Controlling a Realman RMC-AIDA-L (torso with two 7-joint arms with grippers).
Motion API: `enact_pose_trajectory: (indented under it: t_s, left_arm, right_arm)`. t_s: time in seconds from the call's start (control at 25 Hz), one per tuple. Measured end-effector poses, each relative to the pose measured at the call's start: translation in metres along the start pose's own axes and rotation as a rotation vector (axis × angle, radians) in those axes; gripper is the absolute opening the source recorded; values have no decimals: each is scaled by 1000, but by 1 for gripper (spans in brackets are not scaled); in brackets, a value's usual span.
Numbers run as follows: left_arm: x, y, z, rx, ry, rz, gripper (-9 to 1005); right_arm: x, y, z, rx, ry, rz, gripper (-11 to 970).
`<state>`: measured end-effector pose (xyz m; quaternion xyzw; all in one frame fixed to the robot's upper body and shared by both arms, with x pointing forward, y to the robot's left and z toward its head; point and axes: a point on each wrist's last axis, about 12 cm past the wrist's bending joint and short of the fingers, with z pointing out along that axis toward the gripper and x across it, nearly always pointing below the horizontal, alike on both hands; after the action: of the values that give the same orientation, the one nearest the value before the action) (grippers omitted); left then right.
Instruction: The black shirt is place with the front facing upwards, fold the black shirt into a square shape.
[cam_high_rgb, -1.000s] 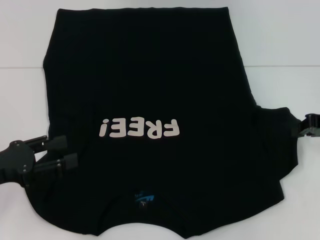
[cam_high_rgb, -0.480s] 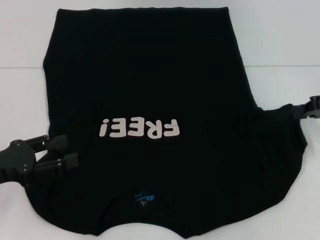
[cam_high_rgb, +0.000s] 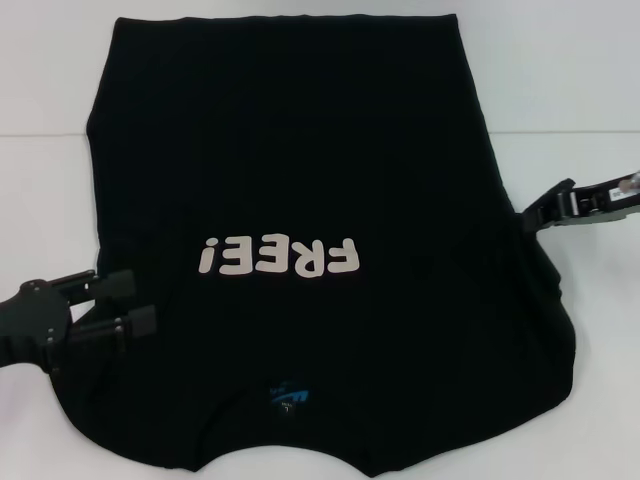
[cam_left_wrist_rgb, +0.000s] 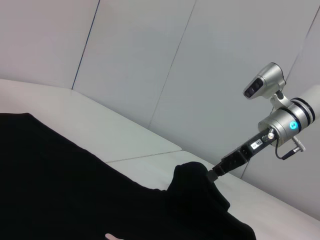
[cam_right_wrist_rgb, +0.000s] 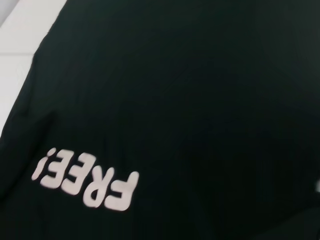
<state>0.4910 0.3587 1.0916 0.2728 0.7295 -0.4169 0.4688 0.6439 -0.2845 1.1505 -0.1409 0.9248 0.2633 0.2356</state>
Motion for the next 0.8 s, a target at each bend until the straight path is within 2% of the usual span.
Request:
enact_pose_trajectory:
  t_s: [0.32, 0.6, 0.76, 0.8]
  left_arm:
    - [1, 0, 1, 3, -4, -9, 736]
    - [1, 0, 2, 4, -5, -11, 735]
    - [3, 0, 4, 6, -12, -20, 735]
    - [3, 0, 4, 4, -17, -25, 735]
  right_arm:
    - [-1, 28, 25, -55, 35, -149, 12]
    - [1, 37, 34, -82, 16, -185, 14]
    - [5, 38, 33, -137, -27, -200, 15]
    - [8, 37, 33, -155, -44, -202, 44]
